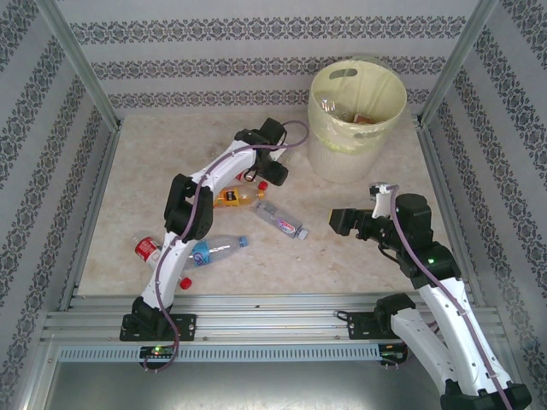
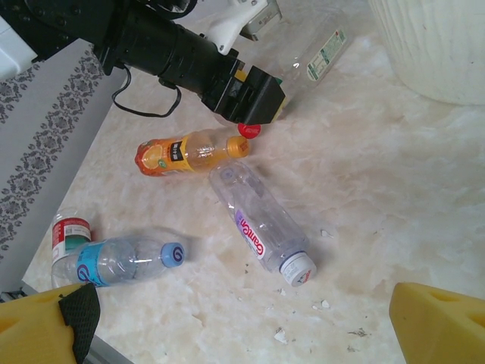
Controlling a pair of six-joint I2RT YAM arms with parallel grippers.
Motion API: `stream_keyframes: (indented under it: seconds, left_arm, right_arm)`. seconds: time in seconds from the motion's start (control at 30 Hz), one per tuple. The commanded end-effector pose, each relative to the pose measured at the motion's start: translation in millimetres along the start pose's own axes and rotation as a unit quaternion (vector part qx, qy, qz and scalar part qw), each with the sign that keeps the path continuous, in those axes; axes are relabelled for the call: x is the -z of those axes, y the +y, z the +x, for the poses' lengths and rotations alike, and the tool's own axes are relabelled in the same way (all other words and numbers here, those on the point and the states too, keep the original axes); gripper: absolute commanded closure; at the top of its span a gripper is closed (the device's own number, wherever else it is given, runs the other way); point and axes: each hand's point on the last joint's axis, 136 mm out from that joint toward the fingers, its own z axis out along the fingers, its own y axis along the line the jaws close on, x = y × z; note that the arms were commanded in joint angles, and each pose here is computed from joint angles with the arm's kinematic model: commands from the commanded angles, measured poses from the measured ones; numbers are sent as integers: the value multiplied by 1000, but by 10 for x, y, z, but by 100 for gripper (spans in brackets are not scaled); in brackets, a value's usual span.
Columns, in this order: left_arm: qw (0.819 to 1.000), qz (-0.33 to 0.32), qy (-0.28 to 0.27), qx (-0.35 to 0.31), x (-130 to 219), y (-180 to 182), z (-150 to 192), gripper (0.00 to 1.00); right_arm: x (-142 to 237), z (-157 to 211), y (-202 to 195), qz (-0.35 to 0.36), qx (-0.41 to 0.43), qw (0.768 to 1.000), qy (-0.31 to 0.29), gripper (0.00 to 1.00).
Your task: Put the plastic bottles in the bin
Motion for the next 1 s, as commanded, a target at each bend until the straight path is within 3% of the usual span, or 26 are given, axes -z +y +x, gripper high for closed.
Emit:
stream_keyframes:
  seconds: [0.0, 0.43, 0.53, 0.7, 0.97]
  left_arm:
    - [1000, 7, 21, 2, -60, 33, 70, 25]
    - [999, 19, 29, 14, -239, 28, 66, 41]
    - [999, 21, 28, 20, -225, 38, 57, 52]
    - [999, 36, 6, 34, -86, 22, -42, 61]
    - [991, 85, -74, 74, 428, -77, -221, 64]
  right_arm:
    - [5, 51, 15, -3, -3, 1000, 6, 2]
    - [-3, 67, -16, 3, -5, 1000, 8, 2]
    - [-6, 69, -29, 6, -6, 1000, 8, 2]
    - [-2, 69, -39, 9, -9, 1000, 6, 2]
    - [-47, 59, -127, 20, -59, 998, -12, 2]
